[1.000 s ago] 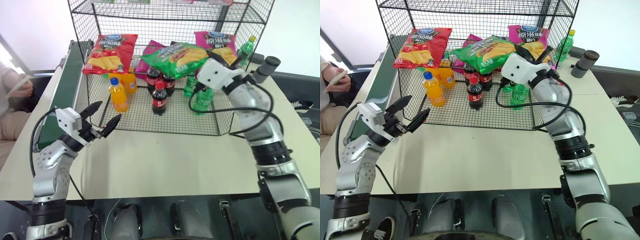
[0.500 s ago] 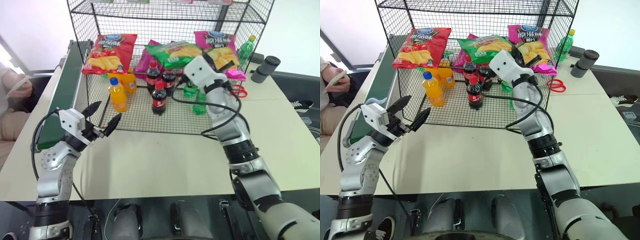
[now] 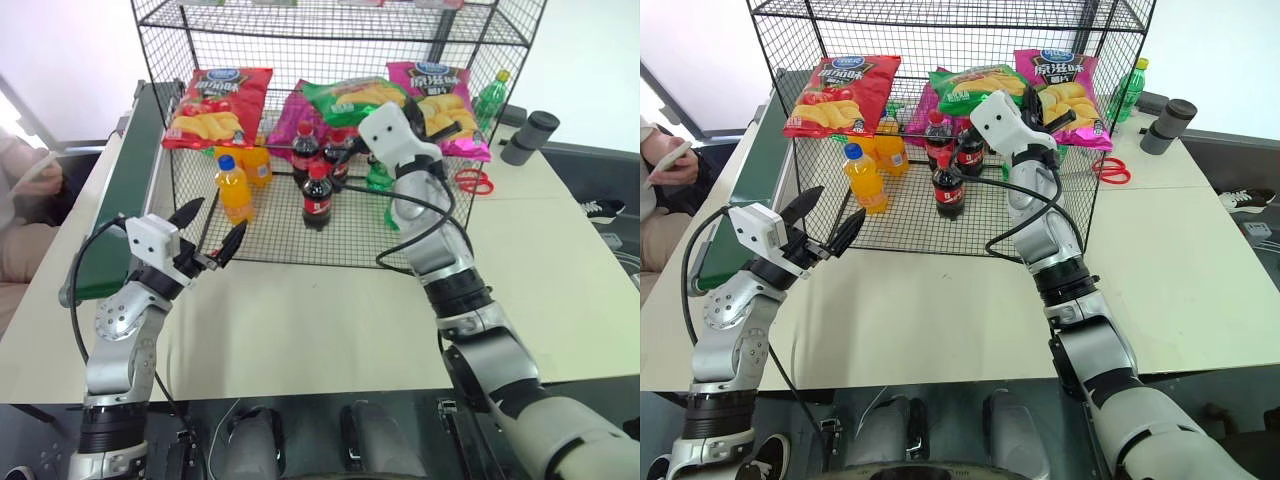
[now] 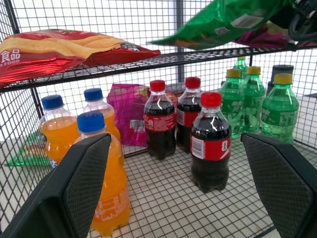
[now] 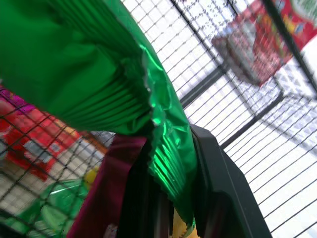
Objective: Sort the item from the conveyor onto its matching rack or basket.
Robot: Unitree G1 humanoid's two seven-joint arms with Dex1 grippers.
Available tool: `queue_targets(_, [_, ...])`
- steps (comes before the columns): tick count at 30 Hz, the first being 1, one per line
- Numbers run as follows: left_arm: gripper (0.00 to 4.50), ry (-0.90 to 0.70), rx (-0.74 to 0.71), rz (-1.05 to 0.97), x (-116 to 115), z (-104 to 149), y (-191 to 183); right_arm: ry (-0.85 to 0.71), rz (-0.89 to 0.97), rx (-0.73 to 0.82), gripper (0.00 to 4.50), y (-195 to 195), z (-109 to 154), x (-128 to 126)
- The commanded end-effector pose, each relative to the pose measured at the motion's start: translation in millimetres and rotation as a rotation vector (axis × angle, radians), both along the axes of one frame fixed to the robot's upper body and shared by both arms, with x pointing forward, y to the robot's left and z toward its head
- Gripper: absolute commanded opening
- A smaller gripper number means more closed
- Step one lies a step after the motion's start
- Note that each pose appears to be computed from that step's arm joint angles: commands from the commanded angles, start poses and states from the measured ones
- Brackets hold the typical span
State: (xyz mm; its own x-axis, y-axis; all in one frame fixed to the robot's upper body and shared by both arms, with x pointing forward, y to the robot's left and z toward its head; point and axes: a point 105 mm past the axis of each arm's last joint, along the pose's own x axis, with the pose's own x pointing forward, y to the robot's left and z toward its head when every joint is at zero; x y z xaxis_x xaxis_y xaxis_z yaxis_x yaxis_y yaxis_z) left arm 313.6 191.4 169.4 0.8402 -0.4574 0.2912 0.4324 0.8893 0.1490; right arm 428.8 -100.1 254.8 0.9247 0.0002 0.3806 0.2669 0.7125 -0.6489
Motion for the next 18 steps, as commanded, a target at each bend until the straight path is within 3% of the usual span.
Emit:
queue_targets(1, [4.47,-0.066,-0.001,-0.017,-4.5,15.7,-8.1,-0.029,0.026,0.019,0.00,8.9,9.6,-1.8])
queue_targets(2, [4.47,-0.065,-0.001,-0.018,-4.8,15.5,-8.8,-0.030,0.026,0.019,0.00,10.2,9.9,-1.4])
queue_targets(4, [4.50,-0.067,-0.008,-0.025,-5.5,15.9,-9.9,-0.026,0.045,0.039,1.00,14.2,10.4,-0.9])
queue_targets(5, [4.50,-0.068,-0.008,-0.029,-5.9,16.2,-10.6,-0.026,0.057,0.037,1.28,16.3,11.2,-0.8])
queue_targets(11, [4.50,-0.065,-0.011,-0.031,-6.7,15.5,-11.6,-0.022,0.137,0.062,4.27,27.9,16.0,-3.7])
queue_targets(12, [4.50,-0.063,-0.011,-0.033,-7.0,14.9,-12.0,-0.024,0.174,0.068,4.48,33.2,18.7,-6.4])
queue_targets(18, [4.50,-0.068,-0.005,-0.039,-7.4,16.0,-15.4,-0.017,0.326,0.073,4.48,47.2,24.8,-24.4])
